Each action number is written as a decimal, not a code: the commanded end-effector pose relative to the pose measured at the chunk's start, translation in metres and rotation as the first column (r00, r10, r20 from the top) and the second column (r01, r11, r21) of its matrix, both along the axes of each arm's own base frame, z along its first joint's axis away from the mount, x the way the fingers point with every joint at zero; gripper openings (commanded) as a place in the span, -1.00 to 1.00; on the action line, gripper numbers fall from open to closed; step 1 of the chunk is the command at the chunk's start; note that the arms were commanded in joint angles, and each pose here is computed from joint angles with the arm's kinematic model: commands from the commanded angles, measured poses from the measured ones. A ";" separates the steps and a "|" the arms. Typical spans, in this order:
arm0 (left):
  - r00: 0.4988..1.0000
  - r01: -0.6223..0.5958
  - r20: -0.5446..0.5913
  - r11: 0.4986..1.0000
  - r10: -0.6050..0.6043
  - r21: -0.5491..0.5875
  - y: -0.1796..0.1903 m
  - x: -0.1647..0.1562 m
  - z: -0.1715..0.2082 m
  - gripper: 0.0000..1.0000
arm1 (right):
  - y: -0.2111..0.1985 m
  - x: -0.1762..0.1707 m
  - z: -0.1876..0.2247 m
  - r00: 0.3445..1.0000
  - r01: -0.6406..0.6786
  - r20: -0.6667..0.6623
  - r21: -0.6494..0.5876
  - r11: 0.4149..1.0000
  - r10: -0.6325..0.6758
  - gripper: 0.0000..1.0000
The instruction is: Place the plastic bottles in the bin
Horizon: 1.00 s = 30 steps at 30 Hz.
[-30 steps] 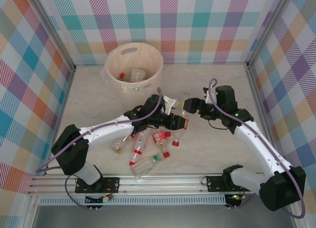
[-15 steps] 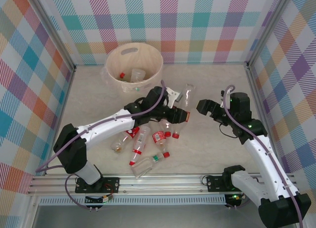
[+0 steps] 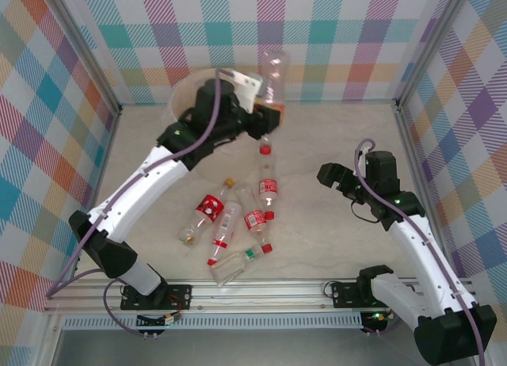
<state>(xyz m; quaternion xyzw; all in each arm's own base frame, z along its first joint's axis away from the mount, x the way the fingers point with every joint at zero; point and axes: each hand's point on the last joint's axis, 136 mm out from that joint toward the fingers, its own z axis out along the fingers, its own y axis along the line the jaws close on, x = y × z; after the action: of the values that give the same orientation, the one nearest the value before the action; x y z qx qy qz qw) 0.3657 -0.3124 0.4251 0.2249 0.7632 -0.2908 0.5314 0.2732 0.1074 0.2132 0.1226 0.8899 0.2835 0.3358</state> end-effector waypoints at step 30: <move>0.946 -0.265 -0.114 0.926 0.304 0.268 0.130 0.098 -0.142 -1.00 | 0.011 -0.013 -0.033 0.996 -0.047 -0.076 0.055 0.997 0.051 0.83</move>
<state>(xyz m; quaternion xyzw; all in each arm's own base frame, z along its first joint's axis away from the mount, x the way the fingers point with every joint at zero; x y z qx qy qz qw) 0.4641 -0.1755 0.2861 0.1268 0.8622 -0.1157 0.4765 0.2607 0.1154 0.1792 0.1308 0.8984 0.3037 0.2891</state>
